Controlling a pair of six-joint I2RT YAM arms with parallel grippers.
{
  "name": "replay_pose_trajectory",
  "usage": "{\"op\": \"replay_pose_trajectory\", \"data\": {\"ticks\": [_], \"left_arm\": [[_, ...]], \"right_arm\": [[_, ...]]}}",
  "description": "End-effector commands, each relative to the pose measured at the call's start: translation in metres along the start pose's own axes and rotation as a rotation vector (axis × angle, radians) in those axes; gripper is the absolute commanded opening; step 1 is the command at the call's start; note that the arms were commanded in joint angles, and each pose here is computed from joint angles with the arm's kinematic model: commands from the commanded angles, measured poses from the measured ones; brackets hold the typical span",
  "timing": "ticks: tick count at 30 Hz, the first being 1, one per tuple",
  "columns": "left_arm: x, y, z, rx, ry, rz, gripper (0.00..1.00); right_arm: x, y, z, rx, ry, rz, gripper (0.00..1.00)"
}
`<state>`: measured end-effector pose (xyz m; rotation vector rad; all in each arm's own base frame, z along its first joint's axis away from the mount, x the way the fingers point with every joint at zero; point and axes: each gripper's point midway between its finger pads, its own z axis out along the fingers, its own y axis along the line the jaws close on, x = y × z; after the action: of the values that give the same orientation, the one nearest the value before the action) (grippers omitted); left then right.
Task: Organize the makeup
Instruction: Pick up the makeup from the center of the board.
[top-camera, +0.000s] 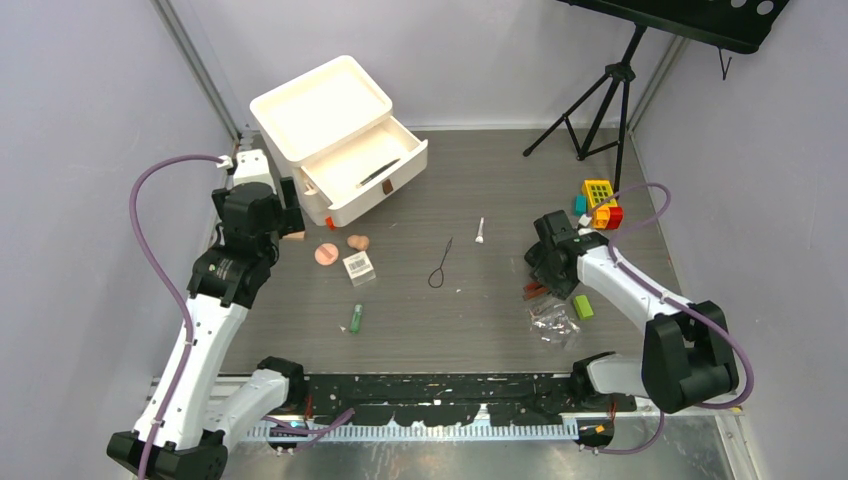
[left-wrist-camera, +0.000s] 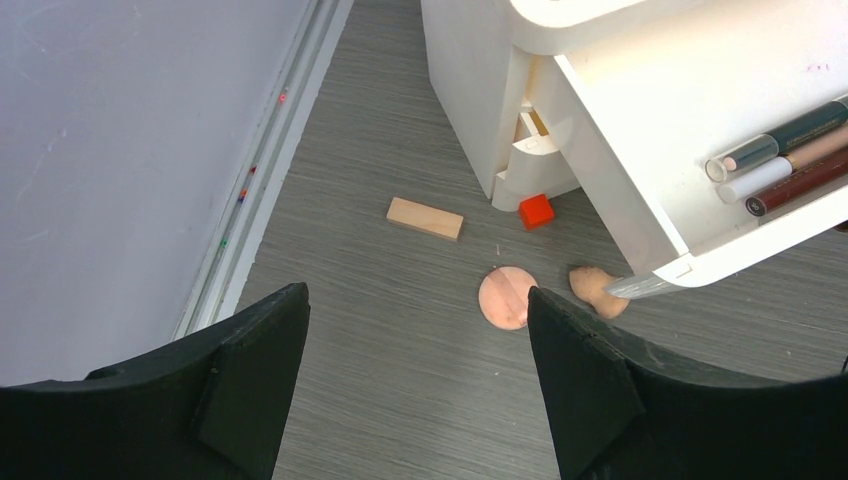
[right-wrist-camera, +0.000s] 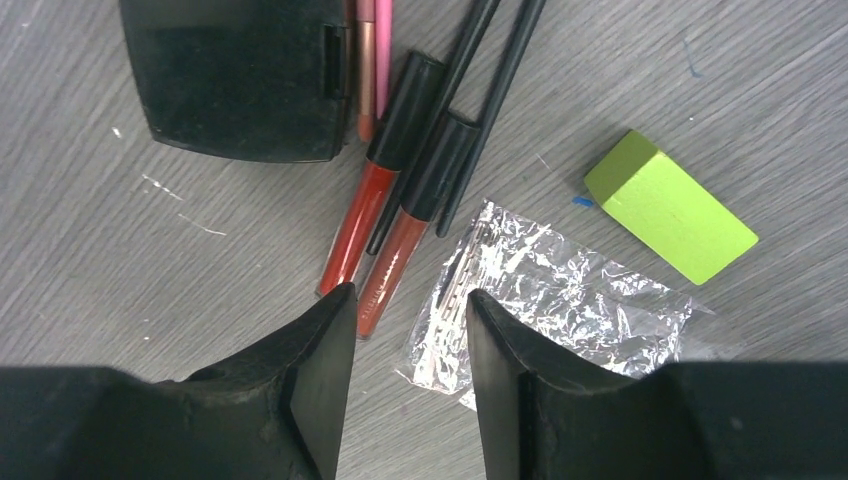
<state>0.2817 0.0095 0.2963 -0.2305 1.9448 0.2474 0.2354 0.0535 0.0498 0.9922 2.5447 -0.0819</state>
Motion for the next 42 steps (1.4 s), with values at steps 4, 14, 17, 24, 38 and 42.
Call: {"op": "replay_pose_trajectory", "data": {"ticks": [4, 14, 17, 24, 38, 42], "left_arm": [[-0.007, 0.0, -0.002, 0.009, -0.031, -0.031, 0.82], [-0.007, 0.0, -0.002, 0.009, -0.031, -0.029, 0.82], [-0.007, 0.0, -0.002, 0.009, -0.03, -0.028, 0.82], [-0.006, -0.001, -0.002, 0.01, -0.029, -0.026, 0.82], [-0.005, -0.001, -0.001, 0.01, -0.024, -0.022, 0.82], [-0.005, -0.001, -0.001, 0.011, -0.024, -0.022, 0.82]], "right_arm": [[-0.007, 0.002, 0.007, 0.005, -0.036, 0.053, 0.46], [-0.006, 0.001, 0.015, 0.018, -0.035, 0.054, 0.42], [-0.005, -0.001, 0.019, 0.023, -0.033, 0.059, 0.42], [-0.003, -0.001, 0.027, 0.035, -0.025, 0.056, 0.41], [0.002, -0.006, 0.042, 0.075, -0.009, 0.044, 0.36], [0.001, -0.007, 0.041, 0.075, -0.017, 0.046, 0.27]]}}
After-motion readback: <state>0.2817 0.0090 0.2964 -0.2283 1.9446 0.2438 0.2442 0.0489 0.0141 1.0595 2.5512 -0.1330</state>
